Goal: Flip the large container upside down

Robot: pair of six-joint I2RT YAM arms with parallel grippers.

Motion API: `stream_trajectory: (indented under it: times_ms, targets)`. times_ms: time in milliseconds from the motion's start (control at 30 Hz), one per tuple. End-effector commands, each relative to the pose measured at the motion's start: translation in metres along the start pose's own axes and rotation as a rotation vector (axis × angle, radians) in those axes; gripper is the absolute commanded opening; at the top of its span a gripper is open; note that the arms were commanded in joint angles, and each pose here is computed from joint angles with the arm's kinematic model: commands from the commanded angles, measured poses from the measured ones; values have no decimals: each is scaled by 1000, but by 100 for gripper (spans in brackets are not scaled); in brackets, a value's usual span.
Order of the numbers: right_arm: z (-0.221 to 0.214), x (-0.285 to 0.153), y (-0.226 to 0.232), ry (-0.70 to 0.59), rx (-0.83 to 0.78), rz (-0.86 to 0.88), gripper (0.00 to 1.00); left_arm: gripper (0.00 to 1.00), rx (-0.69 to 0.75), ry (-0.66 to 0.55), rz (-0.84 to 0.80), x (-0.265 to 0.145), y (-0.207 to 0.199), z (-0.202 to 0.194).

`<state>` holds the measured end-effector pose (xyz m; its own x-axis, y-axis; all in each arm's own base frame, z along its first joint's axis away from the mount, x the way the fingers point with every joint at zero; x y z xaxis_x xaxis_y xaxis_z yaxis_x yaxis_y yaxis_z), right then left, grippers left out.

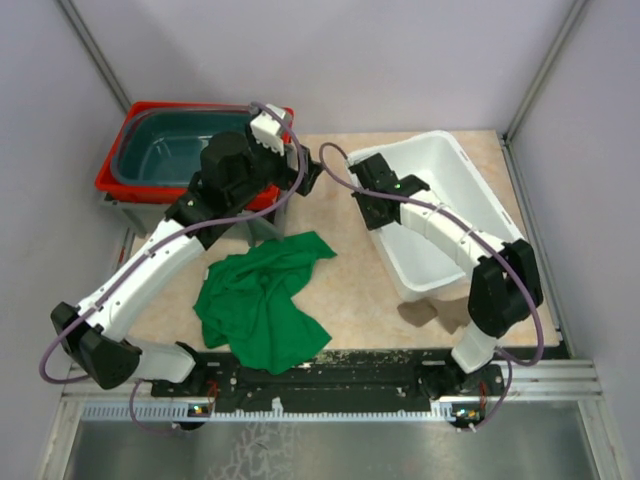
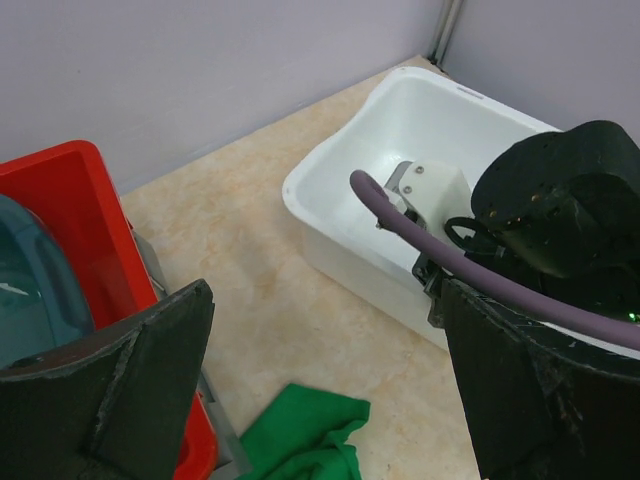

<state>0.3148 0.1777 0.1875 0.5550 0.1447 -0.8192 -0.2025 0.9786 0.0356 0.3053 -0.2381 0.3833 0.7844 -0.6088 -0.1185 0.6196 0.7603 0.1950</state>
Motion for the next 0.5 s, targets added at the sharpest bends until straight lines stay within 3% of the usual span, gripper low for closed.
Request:
stream_trajectory:
  times_ms: [0, 200, 467]
  targets:
    - [51, -36, 11, -143, 76, 34, 0, 100, -25, -60, 29, -12, 11, 17]
    - [114, -69, 9, -234, 268, 139, 0, 100, -70, -93, 28, -19, 24, 24]
    - [189, -111, 0, -419, 629, 526, 0, 100, -108, -123, 28, -29, 39, 28]
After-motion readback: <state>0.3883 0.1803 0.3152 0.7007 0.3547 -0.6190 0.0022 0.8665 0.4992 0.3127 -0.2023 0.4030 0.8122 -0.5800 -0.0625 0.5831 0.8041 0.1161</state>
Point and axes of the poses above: each gripper's point midway between its finger pads, its own x axis out along the fingers, its own y axis along the line the jaws close on, z = x × y, the point moved 6 cm from there along -x, back along the fingers, and after that the axes turned 15 degrees about x, right-handed, at the moved point
